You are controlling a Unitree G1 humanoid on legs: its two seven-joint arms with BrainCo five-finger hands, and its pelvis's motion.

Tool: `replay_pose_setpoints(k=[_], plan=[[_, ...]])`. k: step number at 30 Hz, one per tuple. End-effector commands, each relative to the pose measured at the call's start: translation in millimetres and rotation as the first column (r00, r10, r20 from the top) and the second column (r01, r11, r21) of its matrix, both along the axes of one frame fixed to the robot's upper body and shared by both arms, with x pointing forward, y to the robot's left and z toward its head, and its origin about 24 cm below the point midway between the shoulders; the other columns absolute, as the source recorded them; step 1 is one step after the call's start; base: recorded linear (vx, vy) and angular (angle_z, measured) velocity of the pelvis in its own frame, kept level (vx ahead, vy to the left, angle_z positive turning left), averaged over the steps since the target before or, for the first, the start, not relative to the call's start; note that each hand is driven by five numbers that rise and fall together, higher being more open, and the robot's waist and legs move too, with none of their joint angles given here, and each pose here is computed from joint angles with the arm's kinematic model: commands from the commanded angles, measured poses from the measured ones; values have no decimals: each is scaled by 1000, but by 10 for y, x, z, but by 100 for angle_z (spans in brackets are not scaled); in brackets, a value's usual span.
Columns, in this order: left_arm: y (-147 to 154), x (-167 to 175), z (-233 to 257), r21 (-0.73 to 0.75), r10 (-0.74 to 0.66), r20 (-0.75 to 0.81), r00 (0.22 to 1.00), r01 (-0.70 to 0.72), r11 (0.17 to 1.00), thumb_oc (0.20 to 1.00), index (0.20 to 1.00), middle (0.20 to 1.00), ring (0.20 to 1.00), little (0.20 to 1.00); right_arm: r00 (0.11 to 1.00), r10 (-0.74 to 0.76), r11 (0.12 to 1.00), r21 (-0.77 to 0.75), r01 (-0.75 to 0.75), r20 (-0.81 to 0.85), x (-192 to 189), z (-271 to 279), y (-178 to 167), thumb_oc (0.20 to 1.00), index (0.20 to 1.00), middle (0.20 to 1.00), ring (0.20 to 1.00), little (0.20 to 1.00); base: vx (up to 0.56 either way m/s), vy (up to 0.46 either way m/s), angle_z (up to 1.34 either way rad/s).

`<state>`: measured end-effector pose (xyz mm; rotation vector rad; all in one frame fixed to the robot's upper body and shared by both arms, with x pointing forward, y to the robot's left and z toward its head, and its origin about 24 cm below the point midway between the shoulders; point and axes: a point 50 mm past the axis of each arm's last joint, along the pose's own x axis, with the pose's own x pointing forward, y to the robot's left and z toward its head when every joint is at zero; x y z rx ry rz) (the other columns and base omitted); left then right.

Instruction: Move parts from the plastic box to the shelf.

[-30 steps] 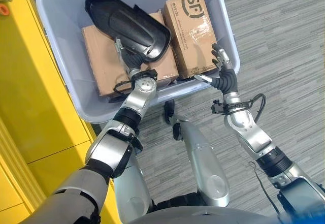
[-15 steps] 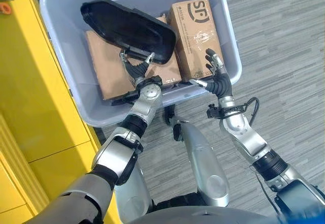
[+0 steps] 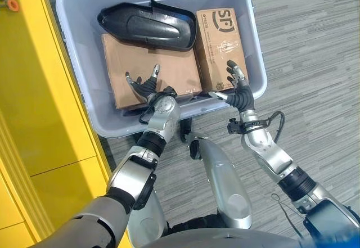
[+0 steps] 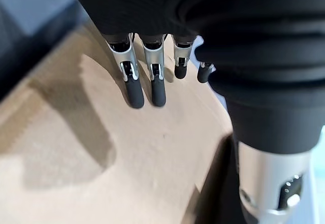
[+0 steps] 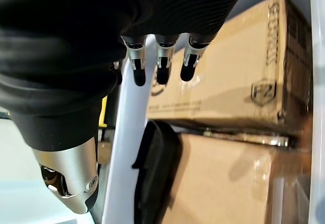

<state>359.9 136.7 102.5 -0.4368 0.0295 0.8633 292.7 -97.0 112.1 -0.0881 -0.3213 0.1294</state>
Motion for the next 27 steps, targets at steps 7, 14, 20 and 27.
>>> replay_pose_setpoints(k=[7, 14, 20, 27], plan=[[-59, 86, 146, -133, -125, 116, 985, 140, 981, 1000, 1000, 1000, 1000, 1000, 997, 38, 993, 106, -45, 74, -26, 229, 92, 1000, 1000, 1000, 1000, 1000, 0, 0, 0], [-340, 118, 383, -220, -246, 256, 935, 304, 927, 1000, 1000, 1000, 1000, 1000, 995, 57, 995, 74, -63, 81, -24, 264, 98, 1000, 1000, 1000, 1000, 1000, 10, 2, 0], [-469, 191, 611, -269, -330, 344, 879, 429, 862, 1000, 1000, 1000, 1000, 1000, 994, 80, 995, 59, -85, 79, -7, 284, 112, 1000, 1000, 1000, 1000, 1000, 19, -3, -2], [-643, 209, 706, -289, -445, 375, 814, 558, 778, 1000, 1000, 1000, 1000, 1000, 990, 131, 991, 25, -133, 53, -28, 229, 84, 1000, 1000, 1000, 1000, 1000, 28, -10, -9]])
